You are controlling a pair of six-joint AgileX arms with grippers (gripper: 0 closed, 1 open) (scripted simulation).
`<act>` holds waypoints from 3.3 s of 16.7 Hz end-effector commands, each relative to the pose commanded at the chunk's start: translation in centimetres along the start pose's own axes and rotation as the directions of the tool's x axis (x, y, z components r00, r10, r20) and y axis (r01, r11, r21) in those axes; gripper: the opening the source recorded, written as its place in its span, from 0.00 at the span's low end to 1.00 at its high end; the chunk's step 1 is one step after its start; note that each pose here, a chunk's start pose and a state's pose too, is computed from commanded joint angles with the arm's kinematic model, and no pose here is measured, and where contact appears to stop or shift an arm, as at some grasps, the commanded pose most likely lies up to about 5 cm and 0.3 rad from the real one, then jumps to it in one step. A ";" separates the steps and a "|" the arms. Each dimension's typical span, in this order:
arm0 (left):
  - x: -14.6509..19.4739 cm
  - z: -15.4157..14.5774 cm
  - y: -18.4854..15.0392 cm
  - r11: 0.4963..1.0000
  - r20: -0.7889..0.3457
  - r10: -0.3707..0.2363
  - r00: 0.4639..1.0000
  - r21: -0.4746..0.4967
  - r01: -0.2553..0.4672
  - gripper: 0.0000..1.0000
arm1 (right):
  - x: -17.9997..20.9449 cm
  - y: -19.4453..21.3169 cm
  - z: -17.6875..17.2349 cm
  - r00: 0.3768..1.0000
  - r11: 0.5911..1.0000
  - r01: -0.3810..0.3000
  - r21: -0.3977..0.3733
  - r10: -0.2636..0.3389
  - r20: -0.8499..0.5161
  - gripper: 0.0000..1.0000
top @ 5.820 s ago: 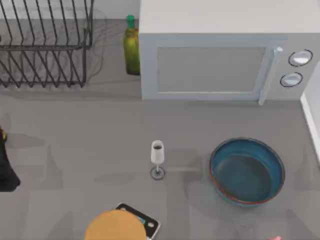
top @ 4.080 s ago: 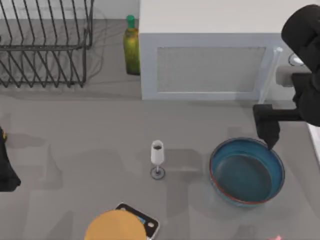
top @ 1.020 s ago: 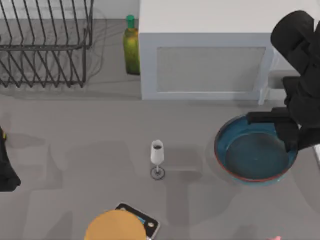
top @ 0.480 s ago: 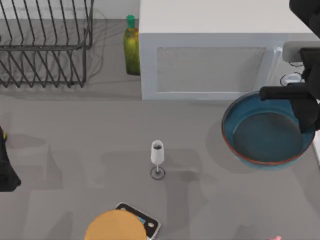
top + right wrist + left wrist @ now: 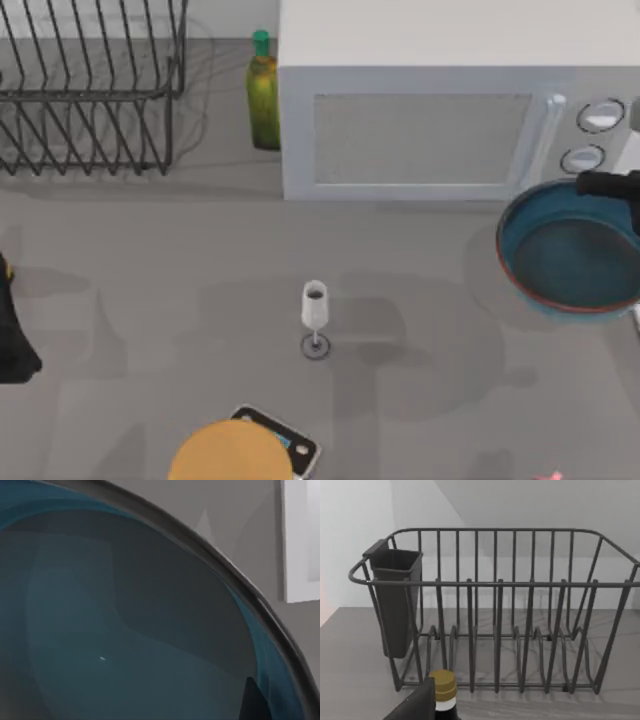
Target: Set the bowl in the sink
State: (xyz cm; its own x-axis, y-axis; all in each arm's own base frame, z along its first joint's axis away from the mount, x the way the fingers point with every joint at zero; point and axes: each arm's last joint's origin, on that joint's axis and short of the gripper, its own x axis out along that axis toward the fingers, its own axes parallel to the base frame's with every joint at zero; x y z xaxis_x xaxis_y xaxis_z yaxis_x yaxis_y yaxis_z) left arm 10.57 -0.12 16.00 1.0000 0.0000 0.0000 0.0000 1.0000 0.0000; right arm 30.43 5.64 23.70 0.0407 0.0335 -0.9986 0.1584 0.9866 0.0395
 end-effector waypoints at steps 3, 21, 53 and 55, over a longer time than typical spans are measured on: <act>0.0 0.0 0.0 1.000 0.000 0.000 1.000 0.000 0.000 1.00 | 3.1 -6.2 1.6 0.993 0.988 -0.055 0.146 0.039 0.107 0.00; 0.0 0.0 0.0 1.000 0.000 0.000 1.000 0.000 0.000 1.00 | 2.5 -20.1 -0.5 0.079 0.993 0.010 -0.121 0.120 0.990 0.00; 0.0 0.0 0.0 1.000 0.000 0.000 1.000 0.000 0.000 1.00 | 17.0 -20.3 -1.2 0.040 0.988 0.034 -0.150 0.149 0.988 0.15; 0.0 0.0 0.0 1.000 0.000 0.000 1.000 0.000 0.000 1.00 | 17.0 -20.3 -1.2 0.040 0.988 0.034 -0.150 0.149 0.988 0.30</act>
State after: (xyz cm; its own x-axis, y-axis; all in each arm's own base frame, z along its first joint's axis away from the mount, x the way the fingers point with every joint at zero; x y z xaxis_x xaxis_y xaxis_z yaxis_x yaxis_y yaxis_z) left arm 10.57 -0.12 16.00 1.0000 0.0000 0.0000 0.0000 1.0000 0.0000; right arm 26.71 -13.64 5.90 1.0000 -0.0100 0.0000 0.0100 1.0000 0.0000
